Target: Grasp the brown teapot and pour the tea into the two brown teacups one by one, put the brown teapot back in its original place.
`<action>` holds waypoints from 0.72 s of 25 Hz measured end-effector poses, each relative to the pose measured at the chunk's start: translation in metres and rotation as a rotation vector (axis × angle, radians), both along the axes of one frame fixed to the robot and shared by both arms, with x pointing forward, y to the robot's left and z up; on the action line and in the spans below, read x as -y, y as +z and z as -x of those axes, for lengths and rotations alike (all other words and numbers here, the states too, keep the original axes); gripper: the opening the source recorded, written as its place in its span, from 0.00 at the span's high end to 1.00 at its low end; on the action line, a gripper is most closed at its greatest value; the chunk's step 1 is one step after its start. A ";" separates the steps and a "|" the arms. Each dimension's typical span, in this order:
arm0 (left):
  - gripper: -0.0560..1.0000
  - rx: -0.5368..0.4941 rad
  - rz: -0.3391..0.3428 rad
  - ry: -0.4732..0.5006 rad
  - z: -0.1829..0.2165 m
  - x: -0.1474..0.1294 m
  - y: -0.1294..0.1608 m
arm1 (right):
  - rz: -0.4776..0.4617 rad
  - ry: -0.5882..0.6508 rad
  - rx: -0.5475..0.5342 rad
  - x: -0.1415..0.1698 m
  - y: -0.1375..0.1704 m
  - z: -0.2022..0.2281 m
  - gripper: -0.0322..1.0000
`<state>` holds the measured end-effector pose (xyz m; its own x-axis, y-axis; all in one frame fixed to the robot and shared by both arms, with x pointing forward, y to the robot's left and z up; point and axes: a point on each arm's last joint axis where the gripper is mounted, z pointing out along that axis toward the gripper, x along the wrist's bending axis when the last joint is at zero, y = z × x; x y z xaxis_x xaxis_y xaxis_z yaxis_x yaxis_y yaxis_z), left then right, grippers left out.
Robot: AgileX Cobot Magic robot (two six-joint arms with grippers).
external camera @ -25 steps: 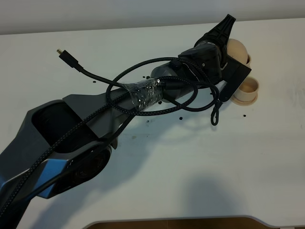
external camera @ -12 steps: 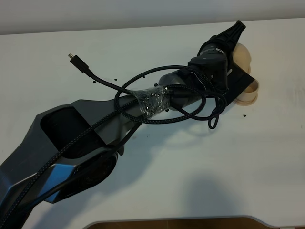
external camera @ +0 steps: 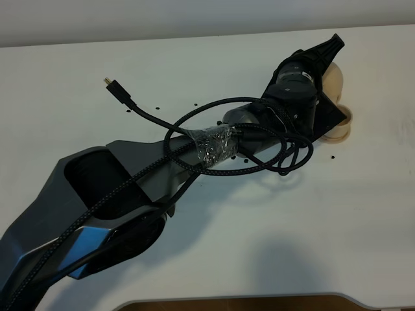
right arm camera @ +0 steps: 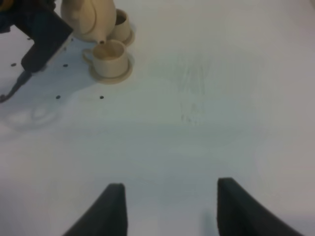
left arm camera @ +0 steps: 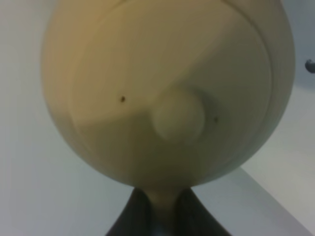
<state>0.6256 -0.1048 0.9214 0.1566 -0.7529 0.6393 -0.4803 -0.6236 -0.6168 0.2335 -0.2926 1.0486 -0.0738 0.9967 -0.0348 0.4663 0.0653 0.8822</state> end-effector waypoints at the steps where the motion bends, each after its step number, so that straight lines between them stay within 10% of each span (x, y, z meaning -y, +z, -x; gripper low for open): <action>1: 0.83 0.003 -0.002 -0.002 0.000 0.000 0.000 | 0.000 0.000 0.000 0.000 0.000 0.000 0.57; 18: 0.83 0.104 -0.080 -0.071 0.004 0.008 0.006 | 0.000 0.000 0.000 0.000 0.000 0.000 0.57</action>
